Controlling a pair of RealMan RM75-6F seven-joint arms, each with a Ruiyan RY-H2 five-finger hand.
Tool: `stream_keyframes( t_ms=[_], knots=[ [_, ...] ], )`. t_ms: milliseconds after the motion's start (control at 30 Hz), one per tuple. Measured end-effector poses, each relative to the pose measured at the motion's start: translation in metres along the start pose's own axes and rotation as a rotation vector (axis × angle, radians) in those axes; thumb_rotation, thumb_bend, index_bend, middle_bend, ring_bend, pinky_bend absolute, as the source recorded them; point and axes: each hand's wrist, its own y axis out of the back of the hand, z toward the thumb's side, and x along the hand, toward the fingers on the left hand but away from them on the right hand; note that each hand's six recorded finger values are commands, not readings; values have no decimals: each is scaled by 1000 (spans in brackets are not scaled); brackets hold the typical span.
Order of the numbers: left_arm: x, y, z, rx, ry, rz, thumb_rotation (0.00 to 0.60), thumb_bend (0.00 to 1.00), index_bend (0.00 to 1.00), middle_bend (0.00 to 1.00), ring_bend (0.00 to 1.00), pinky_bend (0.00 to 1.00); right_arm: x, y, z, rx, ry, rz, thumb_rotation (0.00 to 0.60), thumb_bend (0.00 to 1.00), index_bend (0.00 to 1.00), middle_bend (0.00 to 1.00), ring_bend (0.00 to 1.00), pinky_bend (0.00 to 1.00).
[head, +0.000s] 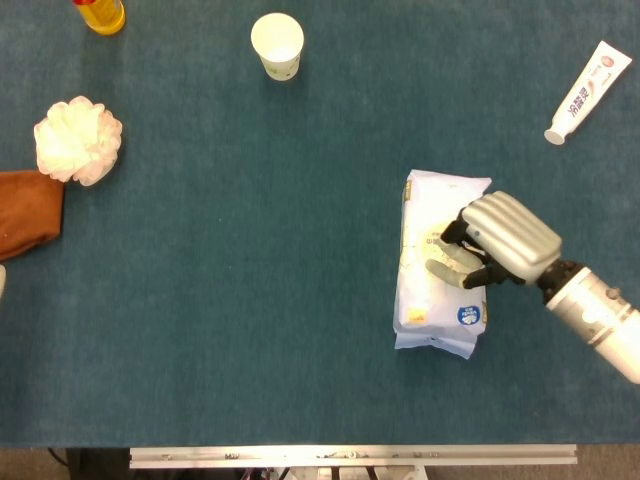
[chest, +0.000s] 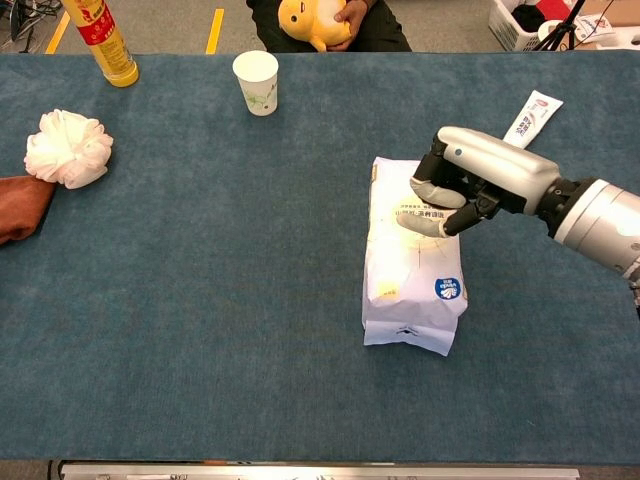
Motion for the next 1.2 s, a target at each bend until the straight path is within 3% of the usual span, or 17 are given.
stream_keyframes(
  t_ms=[600, 1033, 1200],
  knots=[
    [0, -1, -2, 7, 6, -5, 600, 346, 245, 246, 188, 248, -11, -37, -13, 4, -37, 85, 600, 320, 1000, 1000, 1000, 1000],
    [0, 0, -3, 4, 7, -2, 600, 346, 245, 246, 187, 248, -6, -24, 11, 8, 31, 39, 600, 320, 1000, 1000, 1000, 1000],
    [0, -1, -5, 7, 10, -4, 600, 346, 245, 246, 187, 248, -6, -30, 5, 5, 14, 54, 600, 320, 1000, 1000, 1000, 1000]
  ],
)
